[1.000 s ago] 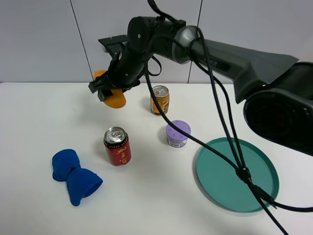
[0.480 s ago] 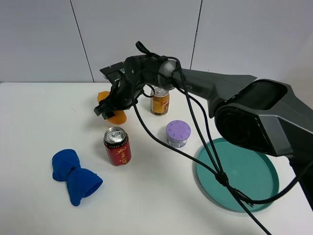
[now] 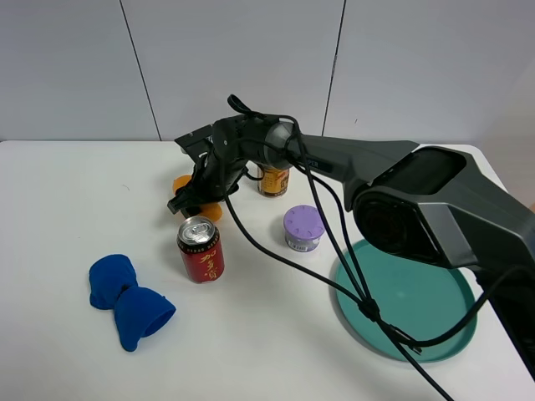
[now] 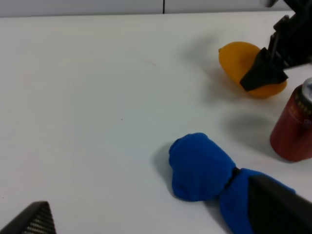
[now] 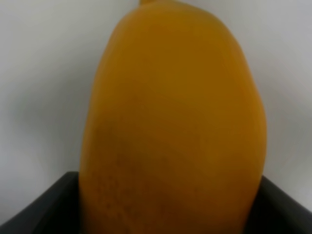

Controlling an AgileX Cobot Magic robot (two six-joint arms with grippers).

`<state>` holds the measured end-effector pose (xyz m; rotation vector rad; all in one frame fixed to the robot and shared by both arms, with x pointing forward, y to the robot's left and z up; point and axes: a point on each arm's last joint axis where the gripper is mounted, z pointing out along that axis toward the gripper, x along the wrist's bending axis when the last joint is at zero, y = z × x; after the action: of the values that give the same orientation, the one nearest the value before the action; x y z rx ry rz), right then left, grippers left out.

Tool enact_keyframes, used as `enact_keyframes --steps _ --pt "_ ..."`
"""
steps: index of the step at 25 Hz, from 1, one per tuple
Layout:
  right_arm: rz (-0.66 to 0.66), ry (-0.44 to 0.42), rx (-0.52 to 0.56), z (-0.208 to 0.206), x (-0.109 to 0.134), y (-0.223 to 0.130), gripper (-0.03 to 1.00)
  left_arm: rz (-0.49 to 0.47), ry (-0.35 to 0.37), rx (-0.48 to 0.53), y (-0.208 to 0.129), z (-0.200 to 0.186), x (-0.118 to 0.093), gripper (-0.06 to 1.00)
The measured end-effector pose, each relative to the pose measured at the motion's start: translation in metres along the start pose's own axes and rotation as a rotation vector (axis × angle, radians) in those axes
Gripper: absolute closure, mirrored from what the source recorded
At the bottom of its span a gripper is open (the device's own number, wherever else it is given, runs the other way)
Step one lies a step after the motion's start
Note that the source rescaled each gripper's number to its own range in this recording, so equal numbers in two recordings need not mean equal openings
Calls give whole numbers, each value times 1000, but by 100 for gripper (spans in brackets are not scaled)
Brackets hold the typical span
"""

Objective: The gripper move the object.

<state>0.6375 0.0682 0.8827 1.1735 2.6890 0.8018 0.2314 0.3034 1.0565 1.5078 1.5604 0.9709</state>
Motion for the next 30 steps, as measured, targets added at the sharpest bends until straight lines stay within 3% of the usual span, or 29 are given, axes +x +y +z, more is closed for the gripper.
enact_keyframes --steps 2,3,4,6,9,11,12,14,16,19,22,25,30 --pt "-3 -3 -2 -1 0 1 97 0 0 0 0 0 0 -6" --pt "-2 -4 -4 -4 0 2 90 0 0 0 0 0 0 -6" --pt "4 -3 -5 -7 1 3 73 0 0 0 0 0 0 -6" --pt "28 0 -35 -23 3 12 25 0 0 0 0 0 0 -6" --pt "36 7 -111 -62 9 32 4 0 0 0 0 0 0 -6" --pt "33 17 -189 -104 15 48 -1 0 0 0 0 0 0 -6" --pt "33 17 -189 -104 15 48 -1 0 0 0 0 0 0 -6" --pt "24 27 -291 -162 23 65 -3 0 0 0 0 0 0 -6" --pt "2 34 -477 -263 36 78 -3 0 0 0 0 0 0 -6" --pt "-49 -18 -661 -366 45 72 -3 0 0 0 0 0 0 -6" --pt "-83 -109 -816 -468 50 42 -3 0 0 0 0 0 0 -6" --pt "-93 -216 -905 -544 52 0 -3 0 0 0 0 0 0 -6" --pt "-82 -407 -903 -618 45 -70 -3 0 0 0 0 0 0 -6"
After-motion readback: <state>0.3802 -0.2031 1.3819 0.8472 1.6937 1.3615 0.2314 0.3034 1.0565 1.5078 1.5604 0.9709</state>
